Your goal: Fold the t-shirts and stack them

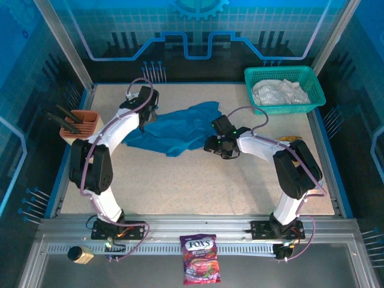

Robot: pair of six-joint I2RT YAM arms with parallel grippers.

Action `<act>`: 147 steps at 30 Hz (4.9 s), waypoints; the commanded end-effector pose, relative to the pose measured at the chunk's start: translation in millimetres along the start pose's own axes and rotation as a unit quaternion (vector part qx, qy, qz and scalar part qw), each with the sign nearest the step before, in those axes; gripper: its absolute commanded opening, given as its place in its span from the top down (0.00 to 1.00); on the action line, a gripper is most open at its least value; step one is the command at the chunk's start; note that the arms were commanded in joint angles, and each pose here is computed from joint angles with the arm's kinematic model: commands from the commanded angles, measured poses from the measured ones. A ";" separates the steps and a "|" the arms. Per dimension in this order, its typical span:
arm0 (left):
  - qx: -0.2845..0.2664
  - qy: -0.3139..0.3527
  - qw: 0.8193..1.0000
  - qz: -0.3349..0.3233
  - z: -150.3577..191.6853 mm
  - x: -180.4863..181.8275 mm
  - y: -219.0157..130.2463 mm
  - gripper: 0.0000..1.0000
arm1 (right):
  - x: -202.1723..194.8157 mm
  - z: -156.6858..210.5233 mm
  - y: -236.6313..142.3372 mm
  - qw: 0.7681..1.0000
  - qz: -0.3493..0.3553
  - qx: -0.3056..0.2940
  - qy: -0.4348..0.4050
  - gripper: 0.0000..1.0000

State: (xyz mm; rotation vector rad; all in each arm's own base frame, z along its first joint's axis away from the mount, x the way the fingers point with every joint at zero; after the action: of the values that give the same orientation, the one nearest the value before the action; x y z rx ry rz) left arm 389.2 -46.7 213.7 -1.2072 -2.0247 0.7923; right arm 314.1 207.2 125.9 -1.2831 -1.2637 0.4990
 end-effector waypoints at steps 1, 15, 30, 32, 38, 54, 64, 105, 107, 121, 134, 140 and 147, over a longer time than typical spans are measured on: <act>0.005 -0.032 0.999 0.025 11.7 11.7 -23.8 0.04 | 21.2 -3.0 9.4 0.998 -0.021 -0.022 0.047 0.41; 0.050 -0.065 0.995 0.058 51.9 6.3 -6.6 0.05 | 43.6 -6.5 56.6 0.998 0.027 -0.038 0.045 0.56; 0.039 -0.049 0.996 0.064 61.1 7.8 -19.3 0.05 | 70.3 -28.5 49.3 0.998 0.033 -0.059 -0.012 1.00; 0.037 -0.047 0.996 0.062 61.3 9.2 -20.7 0.05 | 66.4 -29.7 33.3 0.997 0.034 -0.070 -0.028 1.00; 0.051 -0.039 0.996 0.057 67.1 5.1 -11.0 0.05 | 50.8 -35.6 -31.8 0.988 0.061 -0.118 -0.084 1.00; 0.091 -0.014 0.995 0.049 82.0 -14.2 16.0 0.09 | -24.1 -75.4 -120.5 0.951 0.230 -0.155 -0.134 1.00; 0.096 0.000 0.994 0.046 81.8 -20.3 18.1 0.09 | -43.0 -89.7 -93.2 0.935 0.295 -0.151 -0.127 1.00; 0.111 0.029 0.993 -0.029 111.4 41.4 -38.8 1.00 | -130.3 -91.8 -83.7 0.947 0.301 -0.098 -0.050 1.00; 0.132 0.029 0.990 -0.029 126.1 47.9 -40.0 0.98 | -129.6 -91.0 -86.6 0.948 0.300 -0.094 -0.054 1.00; 0.132 0.006 0.991 -0.018 144.3 88.6 -85.2 0.32 | -129.7 -23.7 -92.3 0.978 0.185 0.017 -0.092 0.89; 0.195 0.068 0.972 0.107 171.0 3.2 -83.1 0.42 | -120.7 -21.0 -119.5 0.978 0.186 -0.034 -0.093 0.47; 0.229 0.082 0.965 0.095 202.2 -24.4 -54.8 0.50 | -119.8 -16.0 -113.3 0.978 0.183 -0.026 -0.100 0.59; 0.211 0.075 0.971 0.086 206.3 -38.1 -35.5 0.55 | -119.9 -14.4 -108.6 0.978 0.178 -0.021 -0.103 0.64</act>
State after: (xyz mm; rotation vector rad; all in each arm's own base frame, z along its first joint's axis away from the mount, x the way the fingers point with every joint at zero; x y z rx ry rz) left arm 220.2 -126.1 113.0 -1.1428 -1.5002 1.1035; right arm 253.6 62.0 178.7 -1.5528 -1.2081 0.8734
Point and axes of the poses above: each hand's point on the last joint's axis, 136 mm out from that joint toward the fingers, its own y axis out along the fingers, its own x axis along the line the jaws close on, z = x × y, the point moved 8 cm from there along -y, back along the fingers, and after that the axes turned 9 degrees about y, right-handed, at the moved point
